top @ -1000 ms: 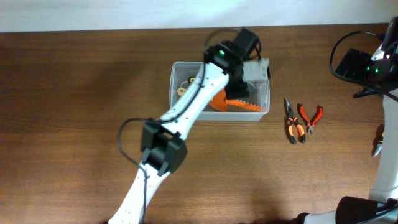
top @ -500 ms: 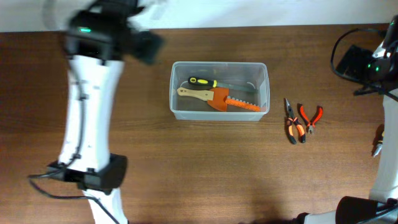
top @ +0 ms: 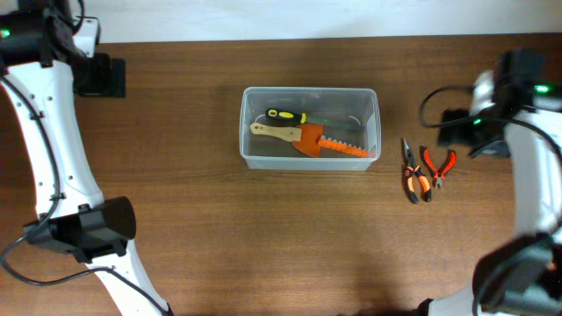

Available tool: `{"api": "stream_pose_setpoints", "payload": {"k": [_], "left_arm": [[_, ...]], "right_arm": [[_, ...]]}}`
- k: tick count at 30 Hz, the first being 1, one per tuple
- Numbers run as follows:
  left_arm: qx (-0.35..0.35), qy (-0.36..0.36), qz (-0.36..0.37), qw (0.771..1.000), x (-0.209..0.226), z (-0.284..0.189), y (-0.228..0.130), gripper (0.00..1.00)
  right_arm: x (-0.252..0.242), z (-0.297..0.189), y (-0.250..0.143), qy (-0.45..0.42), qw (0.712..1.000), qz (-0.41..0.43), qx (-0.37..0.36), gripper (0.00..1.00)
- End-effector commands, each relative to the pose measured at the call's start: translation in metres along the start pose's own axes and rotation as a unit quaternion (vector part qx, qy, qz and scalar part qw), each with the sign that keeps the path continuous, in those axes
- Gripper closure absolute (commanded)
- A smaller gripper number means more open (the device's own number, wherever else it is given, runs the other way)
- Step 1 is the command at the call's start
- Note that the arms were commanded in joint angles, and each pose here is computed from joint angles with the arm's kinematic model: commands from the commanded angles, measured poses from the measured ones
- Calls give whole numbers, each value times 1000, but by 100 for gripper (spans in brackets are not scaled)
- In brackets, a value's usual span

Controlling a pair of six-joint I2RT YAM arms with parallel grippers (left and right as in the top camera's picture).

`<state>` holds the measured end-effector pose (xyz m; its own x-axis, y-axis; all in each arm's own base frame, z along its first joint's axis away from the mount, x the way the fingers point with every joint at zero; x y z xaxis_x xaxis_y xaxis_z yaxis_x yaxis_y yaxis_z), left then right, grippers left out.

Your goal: Pack container

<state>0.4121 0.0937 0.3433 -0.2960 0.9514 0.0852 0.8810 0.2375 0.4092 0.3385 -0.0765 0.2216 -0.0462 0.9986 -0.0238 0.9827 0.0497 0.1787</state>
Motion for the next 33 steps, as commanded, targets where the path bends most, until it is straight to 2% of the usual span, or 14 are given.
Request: {"api": "stream_pose_setpoints", "payload": {"k": [1, 6, 12, 18, 23, 33], "left_arm": [[-10, -13, -16, 1000, 3, -2, 3, 1], [-10, -13, -17, 1000, 4, -2, 3, 1], [-10, -13, -17, 1000, 4, -2, 3, 1], [-10, -13, -17, 1000, 4, -2, 3, 1], [-10, -13, -17, 1000, 4, -2, 3, 1], [-10, -13, -17, 1000, 4, -2, 3, 1]], "right_arm": [[29, 31, -5, 46, 996, -63, 48, 22], [51, 67, -6, 37, 990, -102, 85, 21], [51, 100, 0, 0, 980, -172, 104, 21], [39, 122, 1, 4, 981, -156, 113, 20], [40, 131, 4, 14, 982, -154, 108, 18], [47, 161, 0, 47, 979, -151, 131, 18]]}}
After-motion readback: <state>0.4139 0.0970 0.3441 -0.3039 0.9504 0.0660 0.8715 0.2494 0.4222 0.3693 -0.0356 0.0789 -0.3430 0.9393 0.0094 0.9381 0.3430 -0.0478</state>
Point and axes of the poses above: each gripper's point midway between its finger pads, its own z axis out along the fingers, its own x axis along the line the jaws close on, y = z × x, the point moved 7 cm from there along -z, back along the fingers, and after that the axes turned 14 degrees about -z, right-handed, at the moved point
